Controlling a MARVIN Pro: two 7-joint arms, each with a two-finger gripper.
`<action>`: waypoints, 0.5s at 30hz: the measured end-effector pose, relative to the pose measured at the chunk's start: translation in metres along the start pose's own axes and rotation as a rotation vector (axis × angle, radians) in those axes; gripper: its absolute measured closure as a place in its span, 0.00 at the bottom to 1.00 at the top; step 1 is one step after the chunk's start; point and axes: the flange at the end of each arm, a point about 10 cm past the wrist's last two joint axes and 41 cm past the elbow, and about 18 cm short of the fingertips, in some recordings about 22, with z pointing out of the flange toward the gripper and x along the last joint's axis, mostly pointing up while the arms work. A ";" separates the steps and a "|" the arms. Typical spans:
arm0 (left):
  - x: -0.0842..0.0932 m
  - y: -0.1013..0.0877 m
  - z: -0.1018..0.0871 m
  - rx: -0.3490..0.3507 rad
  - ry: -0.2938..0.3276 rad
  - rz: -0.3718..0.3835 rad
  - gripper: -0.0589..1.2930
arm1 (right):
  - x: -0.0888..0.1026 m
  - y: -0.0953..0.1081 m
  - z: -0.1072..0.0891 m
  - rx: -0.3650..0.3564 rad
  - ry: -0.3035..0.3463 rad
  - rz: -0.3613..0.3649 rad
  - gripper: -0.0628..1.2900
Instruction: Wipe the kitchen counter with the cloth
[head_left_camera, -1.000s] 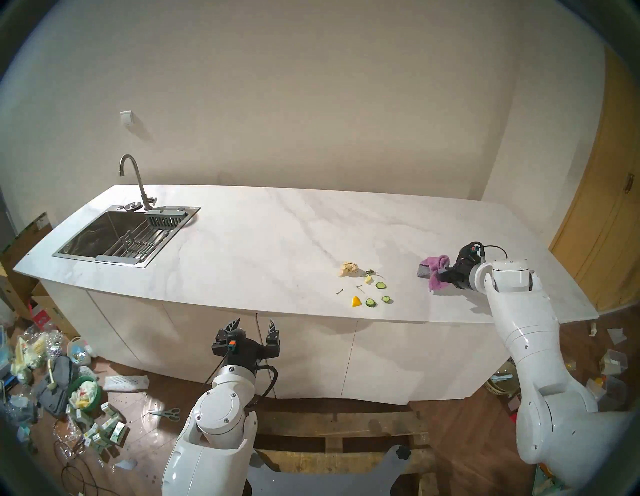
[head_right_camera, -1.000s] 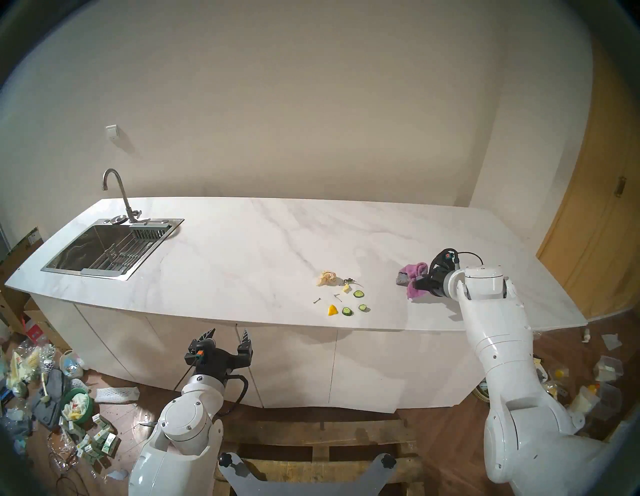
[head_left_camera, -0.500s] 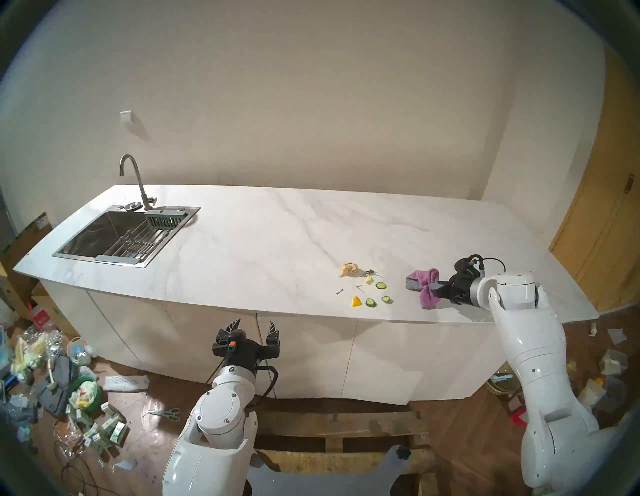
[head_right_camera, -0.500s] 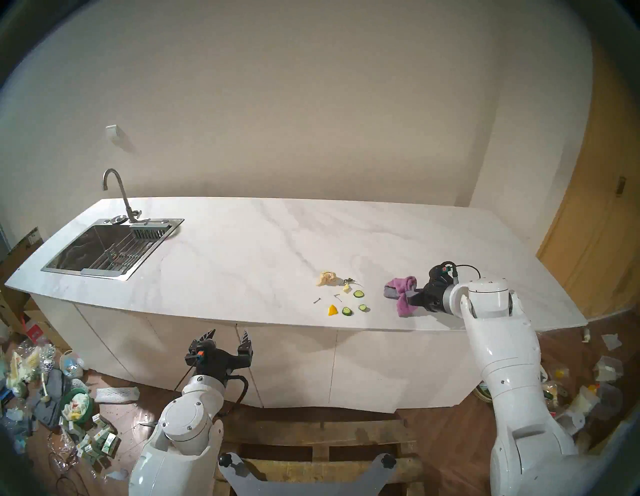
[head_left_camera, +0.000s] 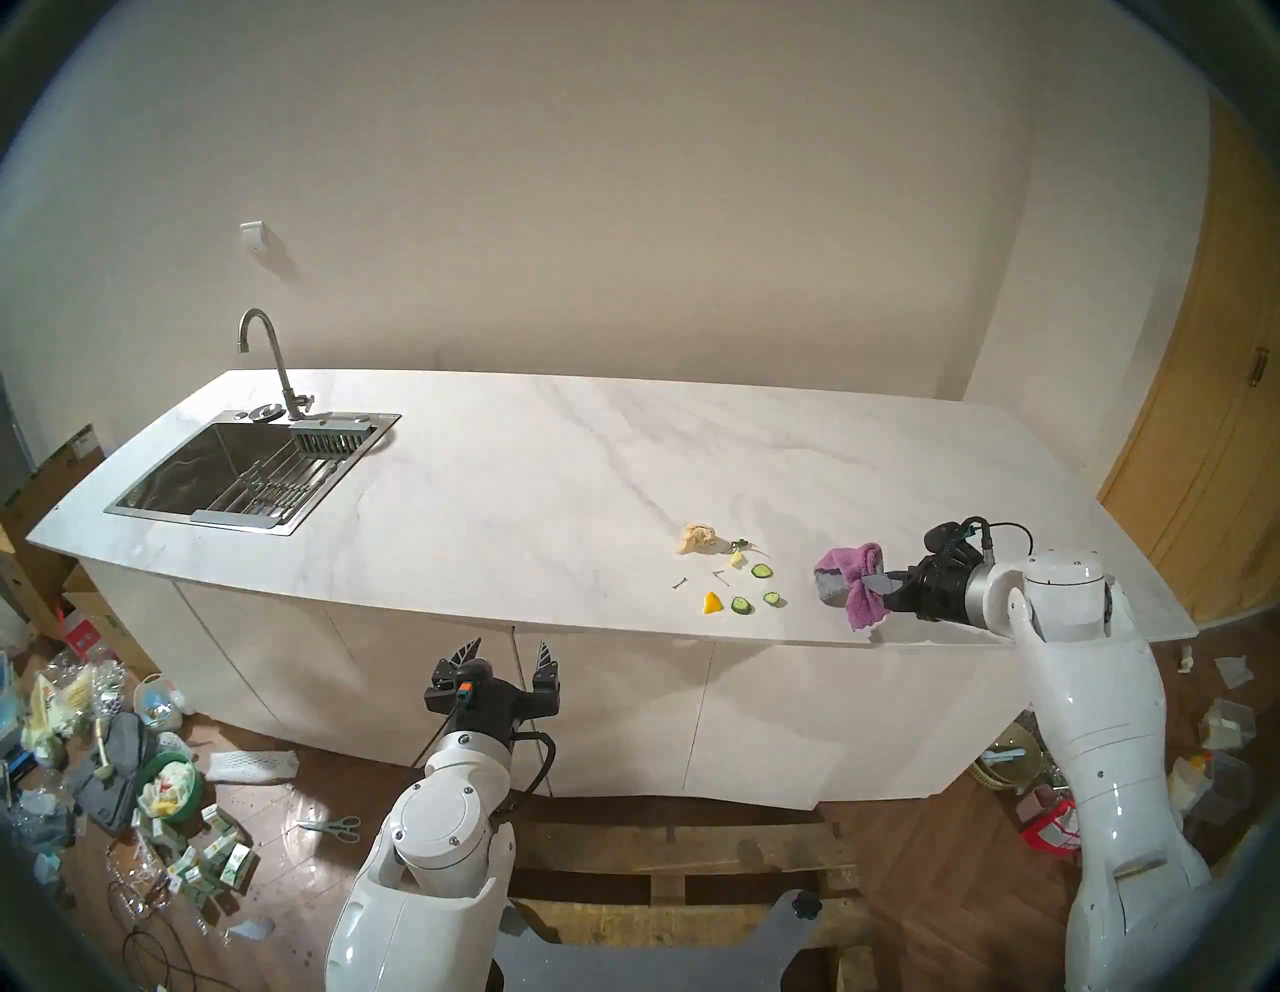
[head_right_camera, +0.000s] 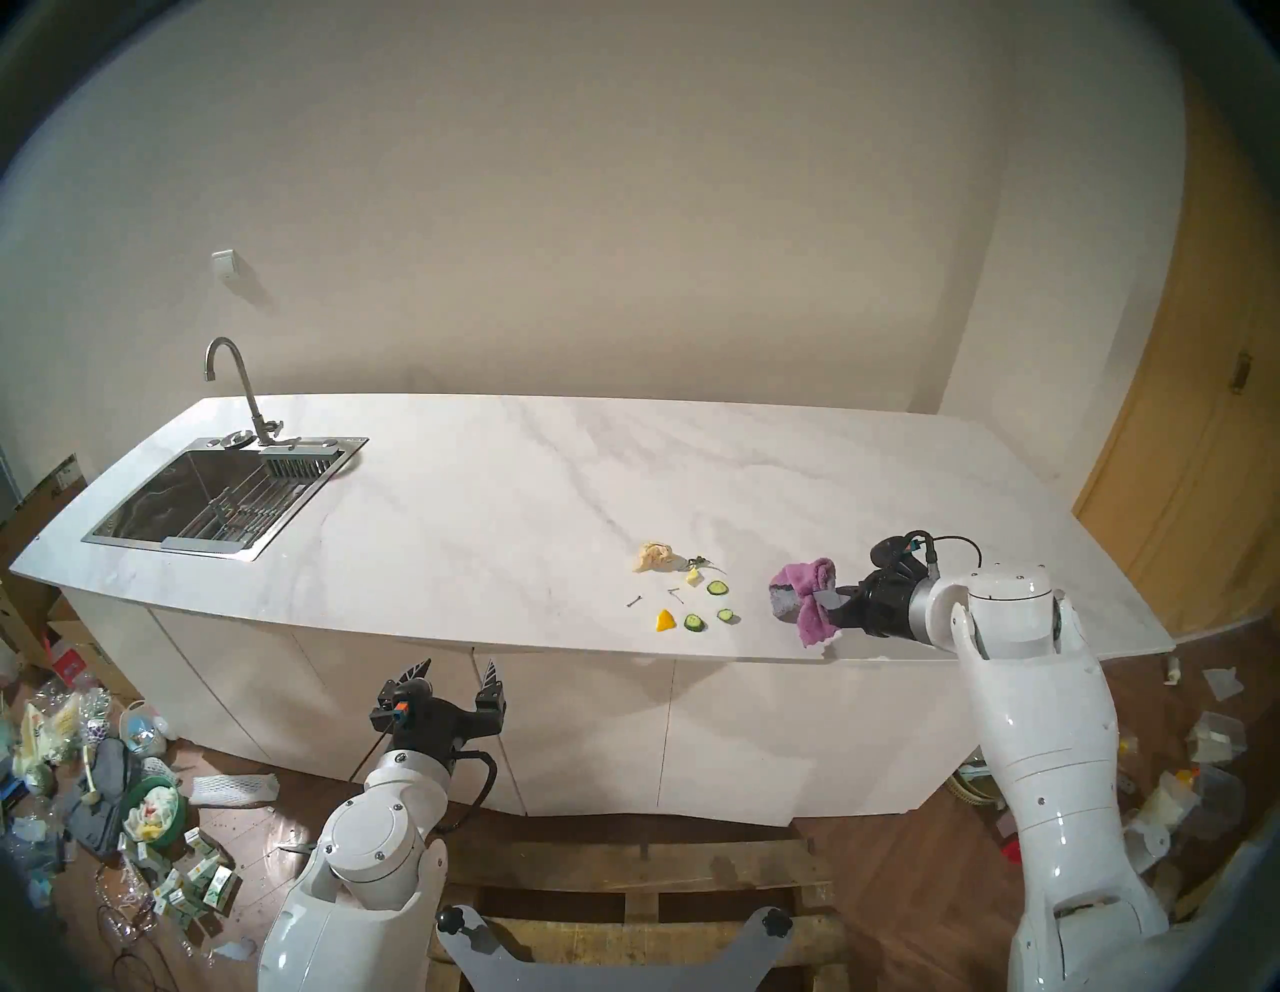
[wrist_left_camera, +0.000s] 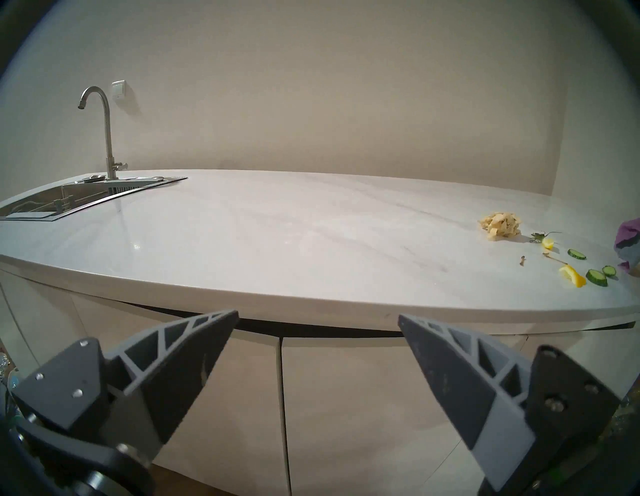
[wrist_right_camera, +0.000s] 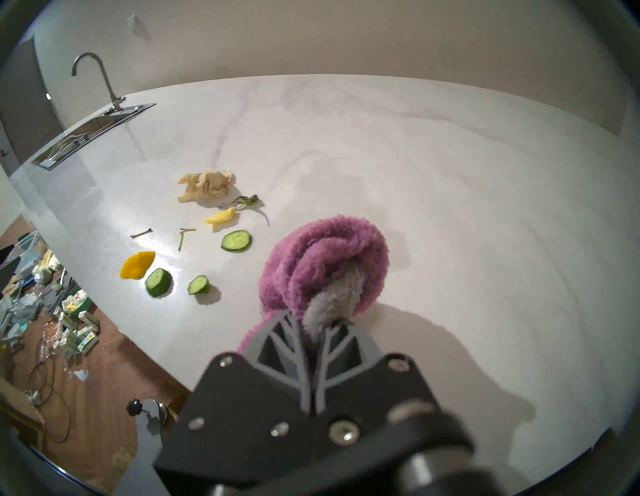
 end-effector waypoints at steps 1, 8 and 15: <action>0.000 0.000 0.000 0.000 0.000 0.000 0.03 | -0.001 -0.001 -0.002 0.006 -0.001 -0.004 0.97; 0.000 0.000 0.000 0.000 0.001 0.000 0.03 | -0.008 -0.017 -0.020 0.075 -0.007 -0.038 0.97; 0.000 0.000 0.001 0.001 0.001 0.000 0.03 | -0.010 -0.036 -0.036 0.148 -0.009 -0.086 0.97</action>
